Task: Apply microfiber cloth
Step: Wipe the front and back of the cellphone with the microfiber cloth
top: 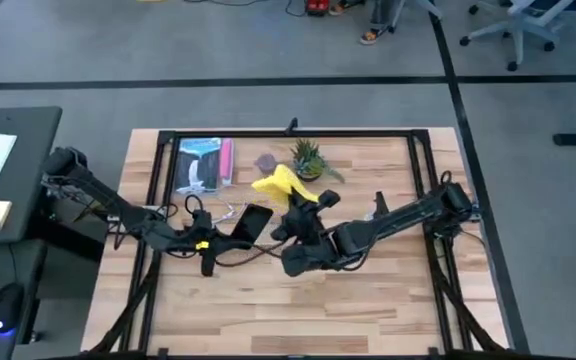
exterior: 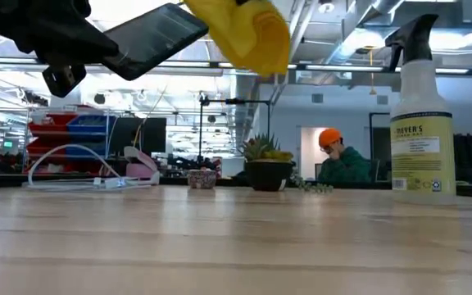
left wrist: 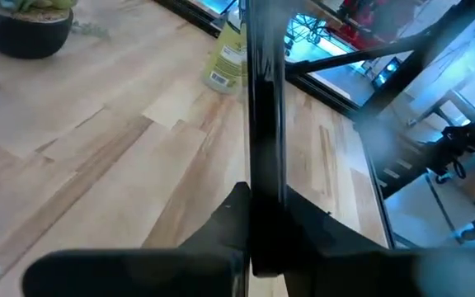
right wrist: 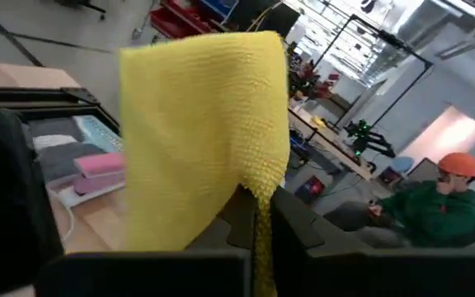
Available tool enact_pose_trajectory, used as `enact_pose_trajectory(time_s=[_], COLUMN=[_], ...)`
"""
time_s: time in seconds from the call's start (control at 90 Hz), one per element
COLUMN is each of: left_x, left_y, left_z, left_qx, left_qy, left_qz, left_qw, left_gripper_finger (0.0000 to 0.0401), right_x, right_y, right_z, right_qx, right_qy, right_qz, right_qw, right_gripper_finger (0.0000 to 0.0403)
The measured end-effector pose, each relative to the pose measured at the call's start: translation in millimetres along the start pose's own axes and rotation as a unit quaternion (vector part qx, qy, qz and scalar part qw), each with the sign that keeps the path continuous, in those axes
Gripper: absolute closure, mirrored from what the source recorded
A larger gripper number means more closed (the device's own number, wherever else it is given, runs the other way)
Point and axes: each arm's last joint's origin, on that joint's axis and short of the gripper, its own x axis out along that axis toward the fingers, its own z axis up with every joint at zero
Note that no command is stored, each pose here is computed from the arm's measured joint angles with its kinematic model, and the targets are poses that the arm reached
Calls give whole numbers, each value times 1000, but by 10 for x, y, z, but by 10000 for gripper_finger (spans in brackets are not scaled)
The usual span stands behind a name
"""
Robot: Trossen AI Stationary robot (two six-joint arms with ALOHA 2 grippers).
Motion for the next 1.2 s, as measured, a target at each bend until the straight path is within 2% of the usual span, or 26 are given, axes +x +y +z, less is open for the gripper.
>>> enact_pose_trajectory(time_s=[0.133,0.211,0.367,0.589,0.744,0.878,1.056,1.122,1.2], left_x=[0,0,0,2,2,2,2,2,1], left_y=[0,0,0,8,8,4,3,0,-2], left_z=[0,0,3,-2,-3,8,8,8,4], left_qx=[-2,-2,-4,-3,-5,-10,-11,-11,-8], left_qy=[0,0,-1,-2,-1,-6,-5,-3,0], left_qz=[0,1,1,10,10,8,6,1,-2], left_qw=[1000,1000,1000,1000,1000,1000,1000,1000,1000], left_gripper_finger=[386,386,386,386,386,386,386,386,386], right_x=[-153,-217,-180,90,163,176,148,156,190], right_y=[-41,6,284,793,973,963,867,851,874], right_z=[30,30,-14,-235,-293,-258,-152,-94,-73], right_qx=[12,21,61,91,117,121,140,143,147], right_qy=[-11,-11,5,23,21,9,-22,-35,-43], right_qz=[6,35,135,228,283,276,165,176,231], right_qw=[1000,999,989,969,952,954,976,973,961], right_gripper_finger=[403,403,403,403,403,403,403,403,403])
